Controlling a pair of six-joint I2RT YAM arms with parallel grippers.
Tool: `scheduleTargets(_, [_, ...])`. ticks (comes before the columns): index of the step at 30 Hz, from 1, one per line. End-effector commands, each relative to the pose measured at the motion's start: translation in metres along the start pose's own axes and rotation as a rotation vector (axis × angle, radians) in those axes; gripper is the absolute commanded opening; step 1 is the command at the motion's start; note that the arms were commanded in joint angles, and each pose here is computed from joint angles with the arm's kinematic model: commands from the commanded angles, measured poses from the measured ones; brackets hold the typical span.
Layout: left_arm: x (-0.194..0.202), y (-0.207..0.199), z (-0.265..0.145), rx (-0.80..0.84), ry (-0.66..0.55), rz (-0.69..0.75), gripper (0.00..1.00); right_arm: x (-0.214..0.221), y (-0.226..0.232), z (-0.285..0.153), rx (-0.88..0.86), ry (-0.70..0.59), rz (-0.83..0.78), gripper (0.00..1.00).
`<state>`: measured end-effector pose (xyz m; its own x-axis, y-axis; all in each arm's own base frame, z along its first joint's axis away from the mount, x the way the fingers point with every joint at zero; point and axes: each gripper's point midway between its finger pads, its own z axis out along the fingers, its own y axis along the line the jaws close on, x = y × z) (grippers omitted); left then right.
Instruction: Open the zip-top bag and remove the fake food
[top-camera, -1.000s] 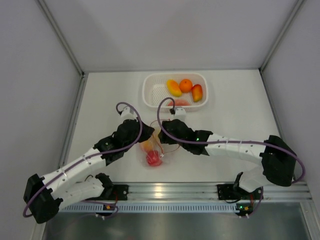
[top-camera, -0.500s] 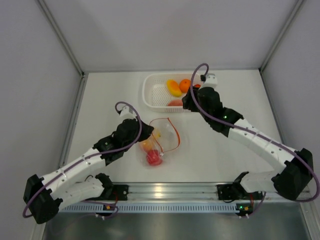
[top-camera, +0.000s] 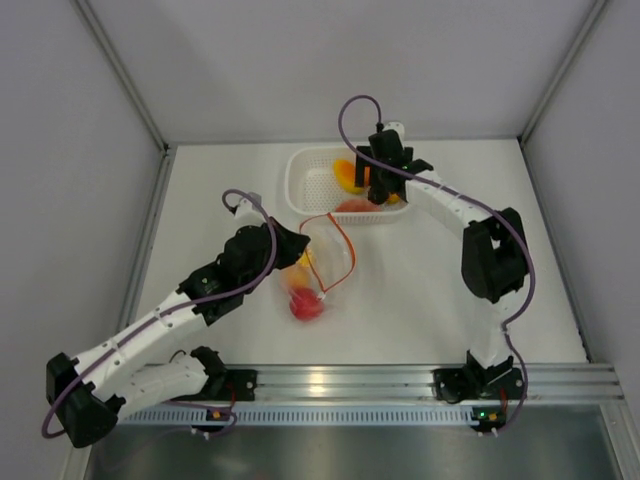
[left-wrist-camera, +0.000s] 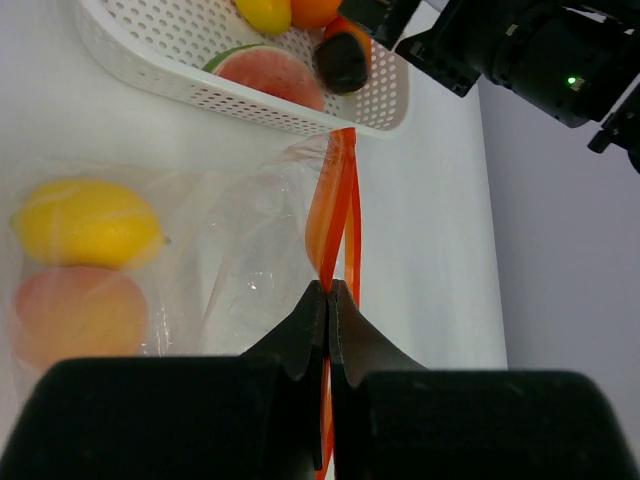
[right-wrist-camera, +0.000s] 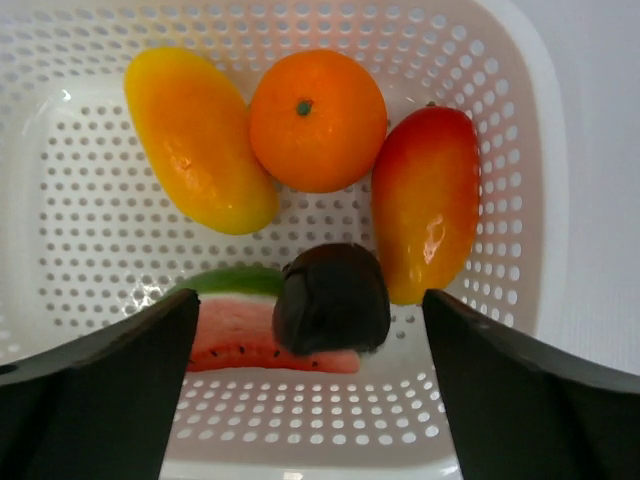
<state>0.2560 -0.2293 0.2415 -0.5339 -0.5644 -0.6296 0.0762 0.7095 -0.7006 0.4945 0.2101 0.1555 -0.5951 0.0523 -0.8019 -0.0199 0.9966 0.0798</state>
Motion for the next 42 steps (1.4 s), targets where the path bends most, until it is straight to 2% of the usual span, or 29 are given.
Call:
scheduleTargets(1, [-0.024, -0.023, -0.007, 0.056, -0.061, -0.001, 0.00, -0.024, 0.006, -0.004, -0.029, -0.024, -0.021, 0.99])
scheduleTargets(6, [-0.028, -0.025, -0.008, 0.059, -0.075, 0.004, 0.00, -0.033, 0.017, -0.039, -0.144, -0.063, 0.017, 0.99])
scheduleTargets(7, [-0.027, -0.021, -0.008, 0.050, -0.076, 0.006, 0.00, -0.051, 0.022, -0.068, -0.203, -0.118, 0.041, 0.96])
scheduleTargets(8, [-0.028, -0.020, -0.009, 0.045, -0.082, 0.002, 0.00, -0.029, 0.030, -0.076, -0.280, -0.076, 0.058, 0.94])
scheduleTargets(9, [-0.030, -0.019, -0.010, 0.044, -0.094, -0.002, 0.00, -0.035, 0.039, -0.089, -0.352, -0.108, 0.080, 0.90])
scheduleTargets(10, [-0.029, -0.016, -0.011, 0.039, -0.095, -0.001, 0.00, -0.046, 0.047, -0.121, -0.437, -0.149, 0.112, 0.83])
scheduleTargets(11, [-0.029, -0.015, -0.011, 0.037, -0.096, -0.004, 0.00, -0.022, 0.056, -0.131, -0.521, -0.091, 0.113, 0.79])
scheduleTargets(13, [-0.030, -0.015, -0.012, 0.038, -0.102, -0.013, 0.00, -0.025, 0.069, -0.170, -0.637, -0.125, 0.145, 0.74])
scheduleTargets(14, [-0.031, -0.016, -0.014, 0.044, -0.103, -0.021, 0.00, -0.004, 0.075, -0.176, -0.685, -0.082, 0.146, 0.73])
scheduleTargets(16, [-0.030, -0.018, -0.015, 0.054, -0.098, -0.031, 0.00, -0.002, 0.094, -0.209, -0.799, -0.112, 0.175, 0.71])
scheduleTargets(17, [-0.032, -0.021, -0.016, 0.060, -0.100, -0.038, 0.00, 0.019, 0.099, -0.213, -0.832, -0.063, 0.174, 0.69])
scheduleTargets(22, [-0.029, -0.022, -0.013, 0.060, -0.086, -0.051, 0.00, 0.043, 0.139, -0.258, -0.973, -0.069, 0.174, 0.61])
scheduleTargets(25, [-0.025, -0.024, -0.012, 0.066, -0.070, -0.069, 0.00, 0.066, 0.161, -0.264, -0.986, -0.016, 0.138, 0.58])
scheduleTargets(31, [-0.017, -0.018, -0.012, 0.064, -0.046, -0.080, 0.00, 0.110, 0.177, -0.222, -0.781, 0.045, 0.173, 0.58])
scheduleTargets(34, [-0.013, -0.015, -0.014, 0.067, -0.037, -0.076, 0.00, 0.132, 0.186, -0.211, -0.737, 0.078, 0.160, 0.57])
scheduleTargets(42, [-0.006, -0.006, -0.019, 0.067, -0.026, -0.072, 0.00, 0.153, 0.195, -0.196, -0.669, 0.075, 0.154, 0.58])
